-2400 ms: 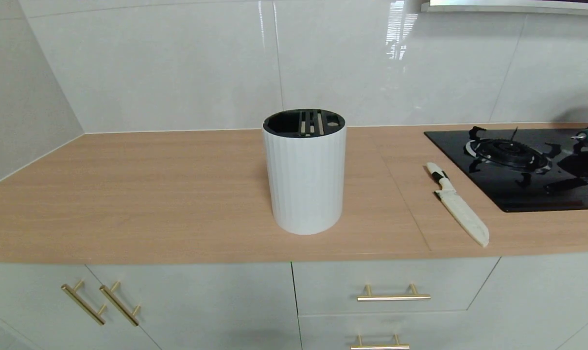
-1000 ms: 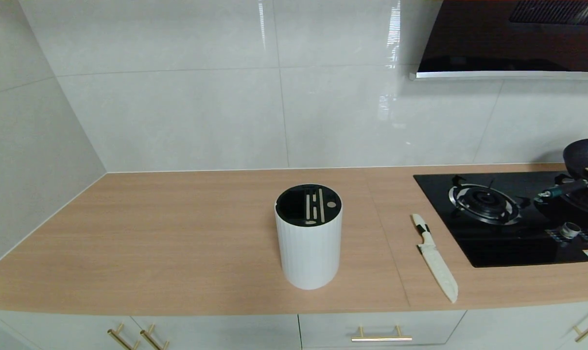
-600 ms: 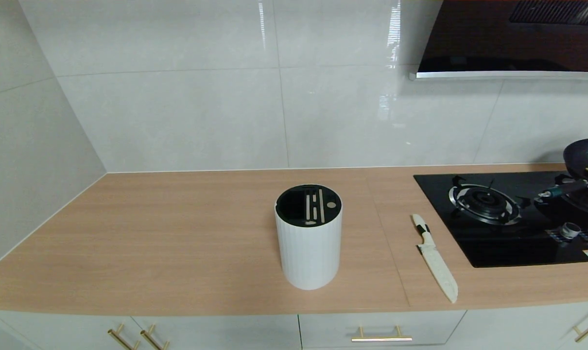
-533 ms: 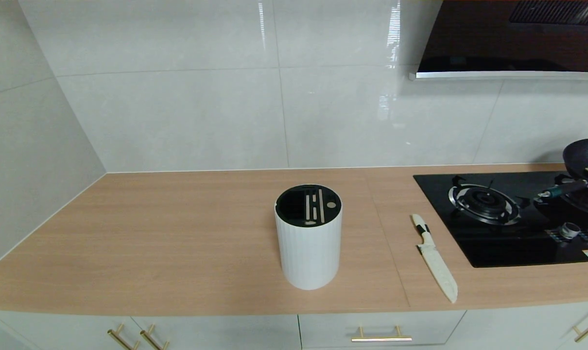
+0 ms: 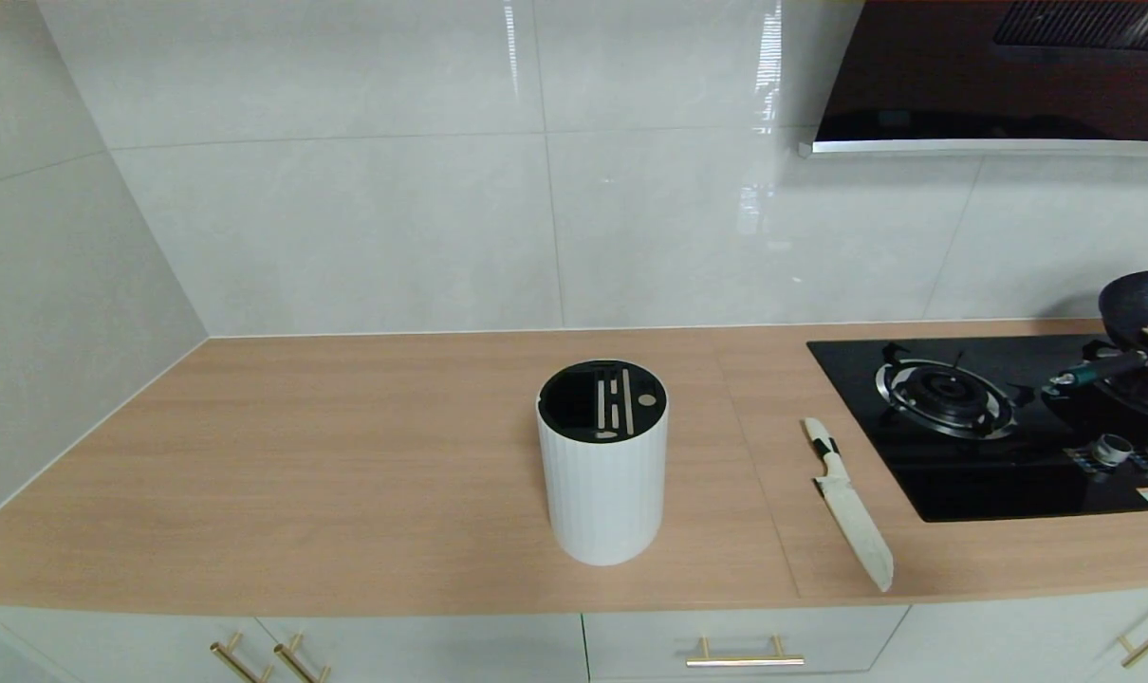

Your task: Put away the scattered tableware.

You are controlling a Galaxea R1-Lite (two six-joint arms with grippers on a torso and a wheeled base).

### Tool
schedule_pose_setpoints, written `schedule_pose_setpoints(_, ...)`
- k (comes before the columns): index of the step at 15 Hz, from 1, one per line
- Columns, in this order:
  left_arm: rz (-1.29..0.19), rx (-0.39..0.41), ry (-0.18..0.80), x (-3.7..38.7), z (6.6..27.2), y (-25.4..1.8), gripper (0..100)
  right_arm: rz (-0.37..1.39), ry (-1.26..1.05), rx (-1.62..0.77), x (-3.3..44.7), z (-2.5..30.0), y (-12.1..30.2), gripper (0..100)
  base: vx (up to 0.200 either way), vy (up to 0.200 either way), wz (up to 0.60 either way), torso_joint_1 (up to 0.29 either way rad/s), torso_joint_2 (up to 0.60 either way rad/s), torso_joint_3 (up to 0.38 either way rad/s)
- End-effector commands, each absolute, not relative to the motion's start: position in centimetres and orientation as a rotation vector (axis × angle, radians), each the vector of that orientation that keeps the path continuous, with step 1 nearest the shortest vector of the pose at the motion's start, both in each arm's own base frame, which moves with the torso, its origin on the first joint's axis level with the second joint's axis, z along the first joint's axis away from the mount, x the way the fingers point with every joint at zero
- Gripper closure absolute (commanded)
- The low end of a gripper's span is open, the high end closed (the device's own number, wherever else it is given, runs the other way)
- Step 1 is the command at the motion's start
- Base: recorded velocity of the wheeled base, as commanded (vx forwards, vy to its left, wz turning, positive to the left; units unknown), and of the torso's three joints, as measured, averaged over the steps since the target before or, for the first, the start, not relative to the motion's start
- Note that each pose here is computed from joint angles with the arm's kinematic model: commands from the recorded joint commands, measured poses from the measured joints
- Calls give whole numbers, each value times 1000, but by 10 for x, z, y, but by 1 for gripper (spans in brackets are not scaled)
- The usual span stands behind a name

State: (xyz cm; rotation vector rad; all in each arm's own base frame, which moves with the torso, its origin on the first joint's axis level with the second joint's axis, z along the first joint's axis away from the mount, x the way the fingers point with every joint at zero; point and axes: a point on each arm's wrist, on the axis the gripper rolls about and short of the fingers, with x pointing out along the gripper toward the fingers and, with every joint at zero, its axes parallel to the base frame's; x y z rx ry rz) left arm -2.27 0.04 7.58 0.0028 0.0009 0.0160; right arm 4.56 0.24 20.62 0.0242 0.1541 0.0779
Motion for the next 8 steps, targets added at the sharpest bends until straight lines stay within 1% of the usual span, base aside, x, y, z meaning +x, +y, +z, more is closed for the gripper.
schedule_pose_setpoints(1,17,5,2,-23,76,0,0,163,337,35,152,236,19,0,0,0,0,0,0,0)
schedule_pose_setpoints(3,17,5,0,-23,76,0,0,173,386,32,203,222,27,0,0,0,0,0,0,0)
schedule_pose_setpoints(4,15,5,2,-23,76,0,0,170,415,31,229,208,30,0,0,0,0,0,0,0)
schedule_pose_setpoints(5,15,5,2,-23,76,0,0,170,426,31,239,201,32,0,0,0,0,0,0,0)
schedule_pose_setpoints(6,15,5,2,-23,76,0,0,177,463,26,266,177,37,0,0,0,0,0,0,0)
schedule_pose_setpoints(8,15,5,3,-23,76,0,0,169,539,15,290,143,43,0,0,0,0,0,0,0)
